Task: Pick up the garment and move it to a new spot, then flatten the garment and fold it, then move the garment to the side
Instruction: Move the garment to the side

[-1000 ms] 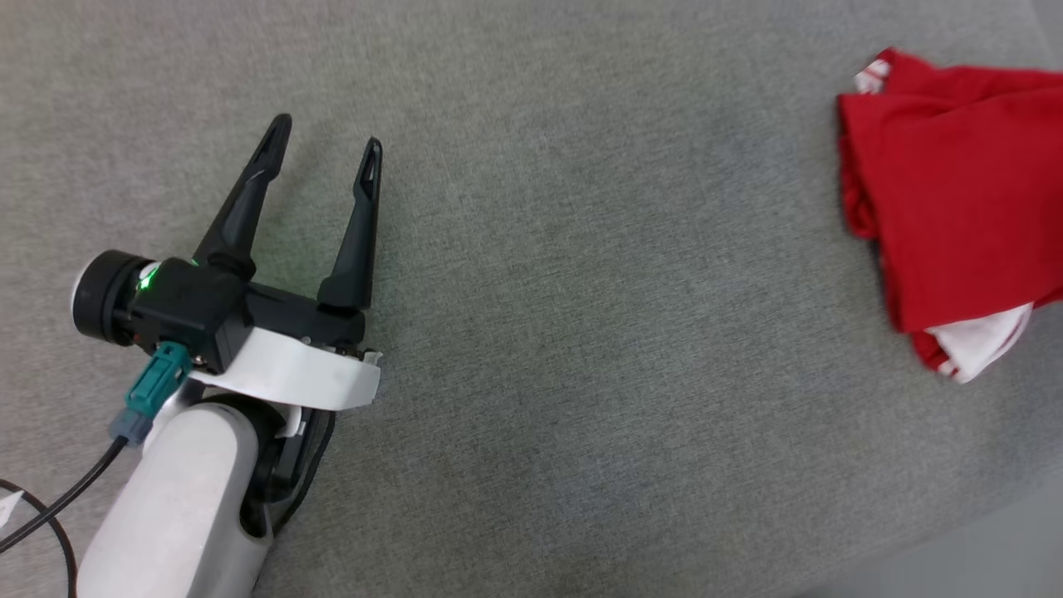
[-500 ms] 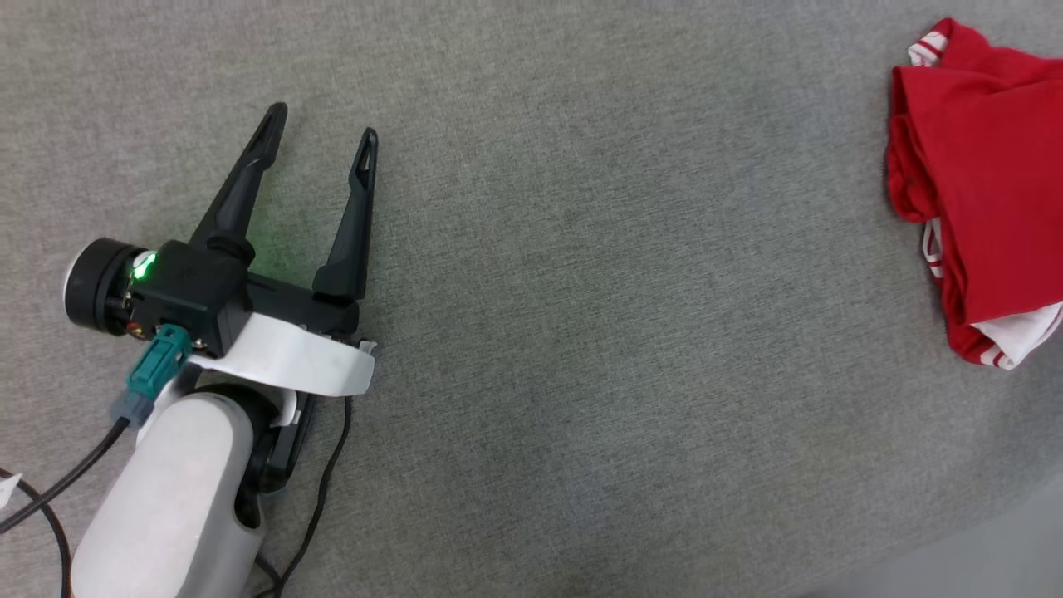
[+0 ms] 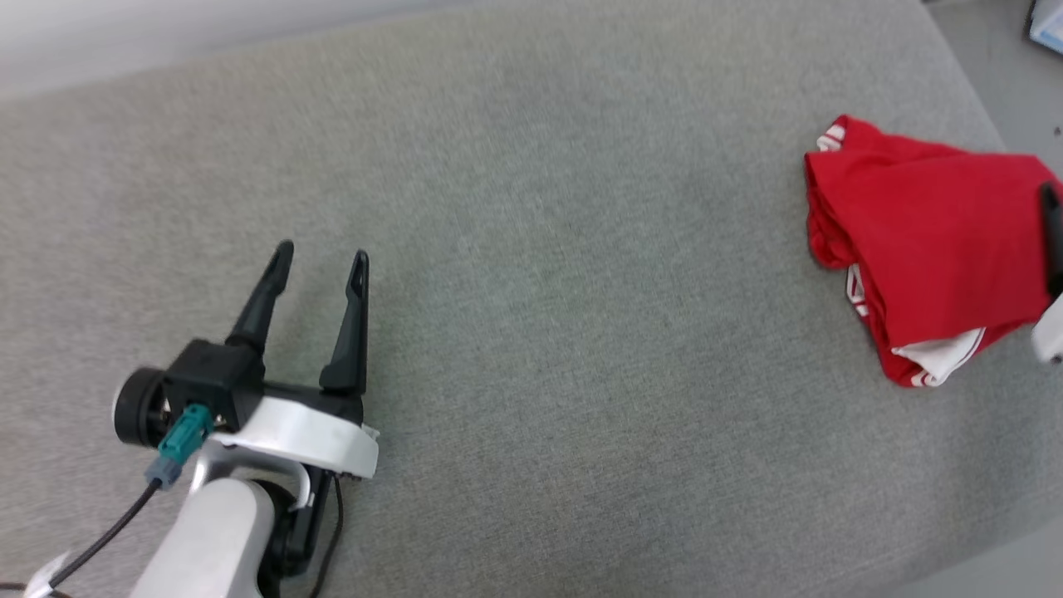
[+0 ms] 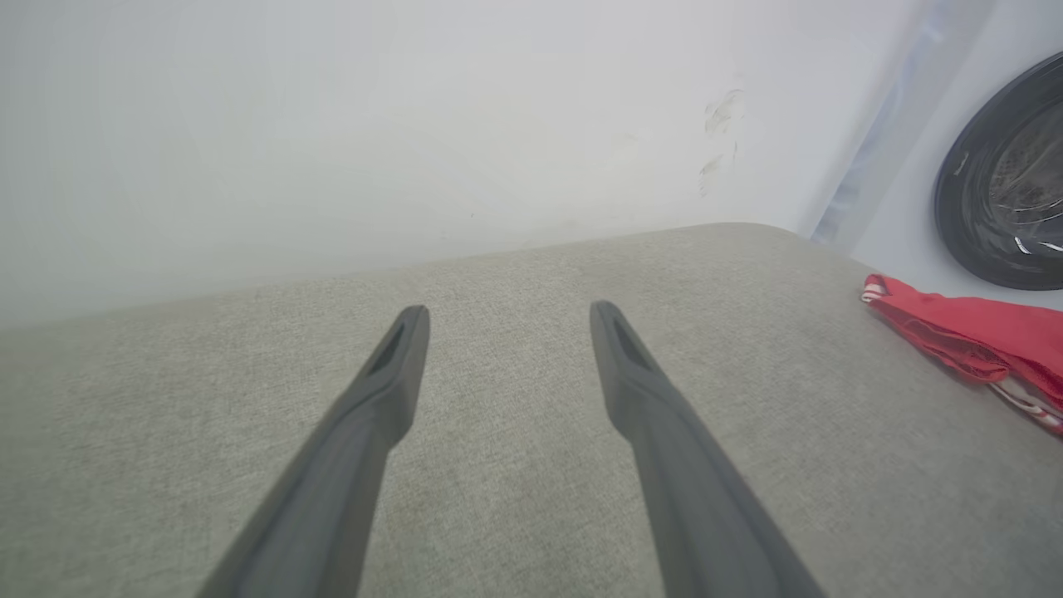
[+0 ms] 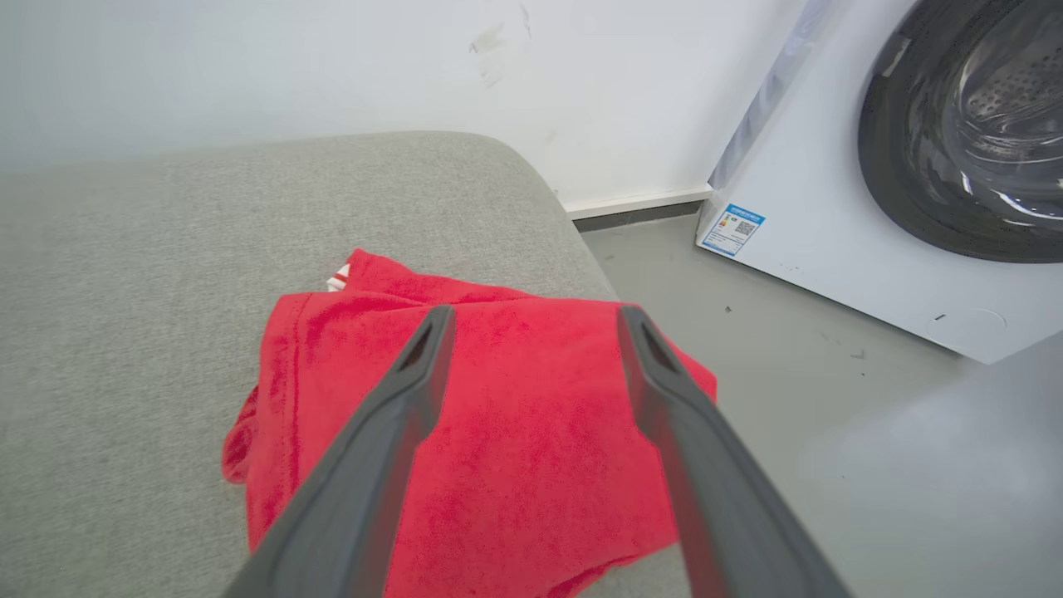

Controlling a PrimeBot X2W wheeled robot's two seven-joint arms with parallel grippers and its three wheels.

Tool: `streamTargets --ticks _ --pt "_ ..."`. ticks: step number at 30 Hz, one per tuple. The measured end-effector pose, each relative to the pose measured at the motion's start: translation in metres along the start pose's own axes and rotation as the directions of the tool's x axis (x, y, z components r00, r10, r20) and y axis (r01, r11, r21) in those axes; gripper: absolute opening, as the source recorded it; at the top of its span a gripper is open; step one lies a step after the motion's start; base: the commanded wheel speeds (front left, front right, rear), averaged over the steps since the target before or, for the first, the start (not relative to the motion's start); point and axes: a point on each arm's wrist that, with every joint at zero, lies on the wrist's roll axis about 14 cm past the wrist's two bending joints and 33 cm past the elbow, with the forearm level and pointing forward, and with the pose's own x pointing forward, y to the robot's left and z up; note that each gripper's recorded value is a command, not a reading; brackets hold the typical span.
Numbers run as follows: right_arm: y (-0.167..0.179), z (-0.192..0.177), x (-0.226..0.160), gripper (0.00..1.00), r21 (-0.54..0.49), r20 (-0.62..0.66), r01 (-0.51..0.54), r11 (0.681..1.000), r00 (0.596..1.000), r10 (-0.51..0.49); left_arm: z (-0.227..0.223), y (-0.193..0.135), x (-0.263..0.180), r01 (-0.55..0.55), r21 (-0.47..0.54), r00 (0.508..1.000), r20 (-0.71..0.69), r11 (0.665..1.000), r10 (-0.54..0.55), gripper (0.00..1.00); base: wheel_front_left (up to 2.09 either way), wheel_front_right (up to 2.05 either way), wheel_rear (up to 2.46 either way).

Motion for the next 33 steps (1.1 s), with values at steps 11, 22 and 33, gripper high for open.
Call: streamTargets --ticks 11,22,33 --pt "0.101 -0.010 -0.053 1.00 0.095 0.077 -0.260 0.961 0.964 0.253 0.035 0.025 -0.061 -0.181 0.032 0.982 0.050 0.983 0.180 1.00 0.00 0.00 0.00" --pt "0.208 0.020 -0.085 1.00 0.071 0.224 -0.520 0.851 0.840 0.494 0.056 0.073 -0.129 -0.398 0.064 0.915 0.097 0.915 0.391 1.00 0.00 0.00 0.00" --pt "0.215 0.038 -0.137 1.00 0.029 0.346 -0.561 0.827 0.782 0.518 0.059 0.071 -0.175 -0.450 0.092 0.891 0.109 0.888 0.440 1.00 0.00 0.00 0.00"
